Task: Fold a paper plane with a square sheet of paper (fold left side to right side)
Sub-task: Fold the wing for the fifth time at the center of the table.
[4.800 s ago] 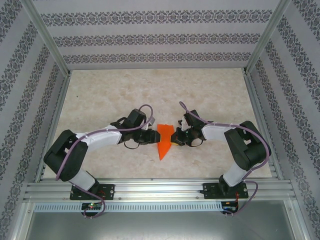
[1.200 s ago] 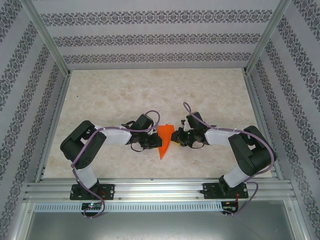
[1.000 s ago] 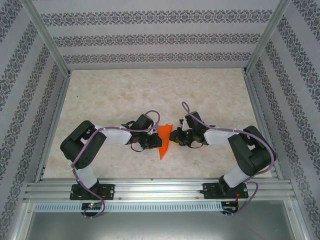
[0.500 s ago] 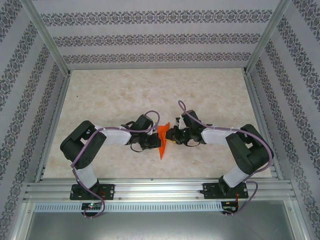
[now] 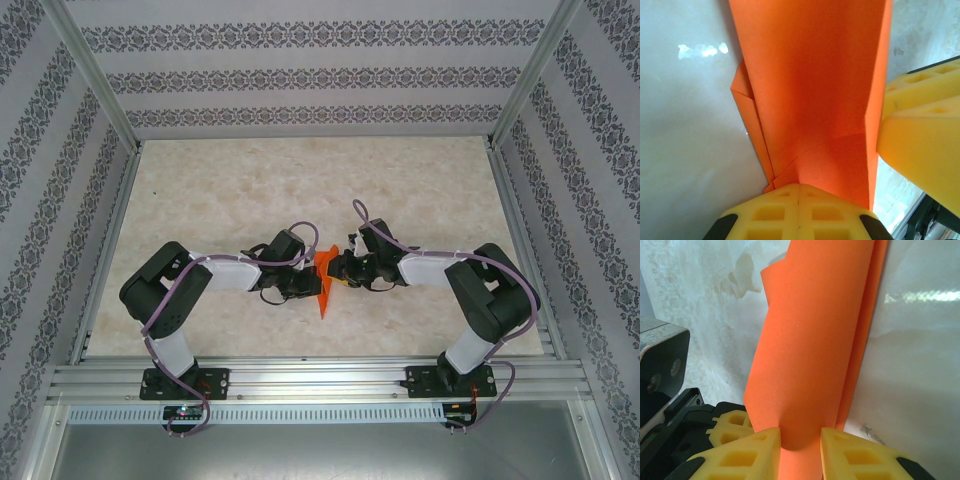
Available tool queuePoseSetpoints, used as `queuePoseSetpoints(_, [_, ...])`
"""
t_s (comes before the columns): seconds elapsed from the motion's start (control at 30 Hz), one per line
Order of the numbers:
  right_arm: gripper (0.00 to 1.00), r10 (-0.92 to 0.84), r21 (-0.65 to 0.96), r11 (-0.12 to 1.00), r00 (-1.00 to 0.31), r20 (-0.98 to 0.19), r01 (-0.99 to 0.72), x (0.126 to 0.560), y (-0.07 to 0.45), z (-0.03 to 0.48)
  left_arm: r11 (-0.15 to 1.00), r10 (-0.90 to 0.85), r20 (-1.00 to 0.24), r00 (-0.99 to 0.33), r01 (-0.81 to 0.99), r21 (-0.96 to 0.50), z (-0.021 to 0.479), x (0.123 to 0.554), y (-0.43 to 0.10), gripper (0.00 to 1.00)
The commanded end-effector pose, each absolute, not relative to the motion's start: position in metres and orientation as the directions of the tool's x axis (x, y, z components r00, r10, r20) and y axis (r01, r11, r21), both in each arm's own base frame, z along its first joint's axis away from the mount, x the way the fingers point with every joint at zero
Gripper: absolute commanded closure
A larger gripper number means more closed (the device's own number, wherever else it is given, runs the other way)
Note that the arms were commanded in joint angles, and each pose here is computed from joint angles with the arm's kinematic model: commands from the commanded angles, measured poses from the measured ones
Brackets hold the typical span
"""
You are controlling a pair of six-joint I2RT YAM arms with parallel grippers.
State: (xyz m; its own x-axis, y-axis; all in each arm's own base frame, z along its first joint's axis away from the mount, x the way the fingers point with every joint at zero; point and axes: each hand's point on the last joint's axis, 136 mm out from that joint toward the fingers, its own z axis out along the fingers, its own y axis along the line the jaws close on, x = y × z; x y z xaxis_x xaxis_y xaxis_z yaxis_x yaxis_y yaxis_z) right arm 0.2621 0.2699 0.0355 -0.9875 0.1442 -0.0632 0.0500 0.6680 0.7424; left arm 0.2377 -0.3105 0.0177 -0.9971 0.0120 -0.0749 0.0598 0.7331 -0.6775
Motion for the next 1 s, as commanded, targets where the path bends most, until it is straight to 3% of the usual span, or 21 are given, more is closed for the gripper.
queuePoseSetpoints(0.0, [0.72, 0.152, 0.749, 0.662, -0.984, -0.096, 0.029, 0.273, 0.278, 0.041, 0.761, -0.009, -0.078, -0.997, 0.044, -0.647, 0.007, 0.238, -0.298, 0.99])
queuePoseSetpoints(0.53, [0.71, 0.165, 0.750, 0.661, -0.981, -0.104, 0.032, 0.283, 0.283, 0.040, 0.744, -0.019, -0.098, -0.995, 0.051, -0.666, 0.016, 0.239, -0.294, 0.94])
queuePoseSetpoints(0.97, [0.70, 0.149, 0.746, 0.665, -0.985, -0.091, 0.031, 0.279, 0.287, 0.037, 0.741, -0.024, -0.099, -0.995, 0.048, -0.670, 0.012, 0.241, -0.292, 0.97])
